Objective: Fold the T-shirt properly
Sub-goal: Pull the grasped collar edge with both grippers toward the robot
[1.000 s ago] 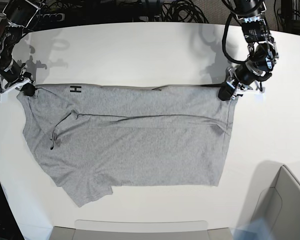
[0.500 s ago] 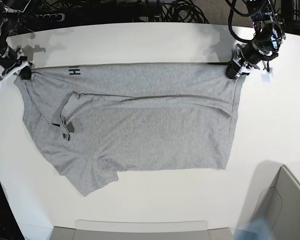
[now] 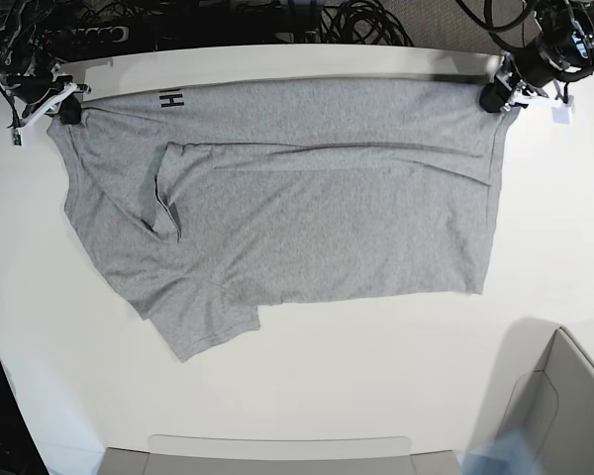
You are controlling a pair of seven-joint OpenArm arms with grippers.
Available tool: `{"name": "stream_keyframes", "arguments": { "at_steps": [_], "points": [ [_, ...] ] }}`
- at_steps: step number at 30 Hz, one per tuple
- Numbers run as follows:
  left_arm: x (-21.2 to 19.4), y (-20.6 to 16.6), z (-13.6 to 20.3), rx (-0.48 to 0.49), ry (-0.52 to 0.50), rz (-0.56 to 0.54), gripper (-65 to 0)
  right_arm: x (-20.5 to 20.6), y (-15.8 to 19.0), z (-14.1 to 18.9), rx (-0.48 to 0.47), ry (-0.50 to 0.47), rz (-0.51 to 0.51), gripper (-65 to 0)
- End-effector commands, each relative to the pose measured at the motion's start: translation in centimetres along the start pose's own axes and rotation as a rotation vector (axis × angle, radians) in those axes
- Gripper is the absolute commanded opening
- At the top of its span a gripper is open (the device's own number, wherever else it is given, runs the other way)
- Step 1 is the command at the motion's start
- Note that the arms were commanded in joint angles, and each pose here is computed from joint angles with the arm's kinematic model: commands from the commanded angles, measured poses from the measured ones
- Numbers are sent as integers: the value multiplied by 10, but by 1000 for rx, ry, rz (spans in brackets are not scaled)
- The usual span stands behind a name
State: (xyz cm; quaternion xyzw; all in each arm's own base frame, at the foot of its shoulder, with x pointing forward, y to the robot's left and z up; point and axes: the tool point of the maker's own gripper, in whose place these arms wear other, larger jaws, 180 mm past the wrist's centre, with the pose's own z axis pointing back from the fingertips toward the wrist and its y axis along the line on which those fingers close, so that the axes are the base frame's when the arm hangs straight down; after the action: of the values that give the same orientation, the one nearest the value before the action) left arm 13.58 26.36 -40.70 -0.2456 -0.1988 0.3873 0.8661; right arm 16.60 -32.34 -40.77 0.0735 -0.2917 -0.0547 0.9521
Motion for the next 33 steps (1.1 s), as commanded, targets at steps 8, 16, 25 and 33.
{"name": "stream_keyframes", "arguments": {
  "at_steps": [8,16,25,33],
  "points": [
    [-9,20,15,58,11,-3,-650,-13,-14,10,-45,62,31,-650],
    [-3,22,18,63,-7,1,-650,-21,-12,11,-43,75,25,-650],
    [3,6,27,52,-34,-64,-429,-22,-12,11,-43,74,23,-501],
    [9,-7,35,41,-65,-111,-442,-7,-2,26,-59,14,60,-389]
  ]
}}
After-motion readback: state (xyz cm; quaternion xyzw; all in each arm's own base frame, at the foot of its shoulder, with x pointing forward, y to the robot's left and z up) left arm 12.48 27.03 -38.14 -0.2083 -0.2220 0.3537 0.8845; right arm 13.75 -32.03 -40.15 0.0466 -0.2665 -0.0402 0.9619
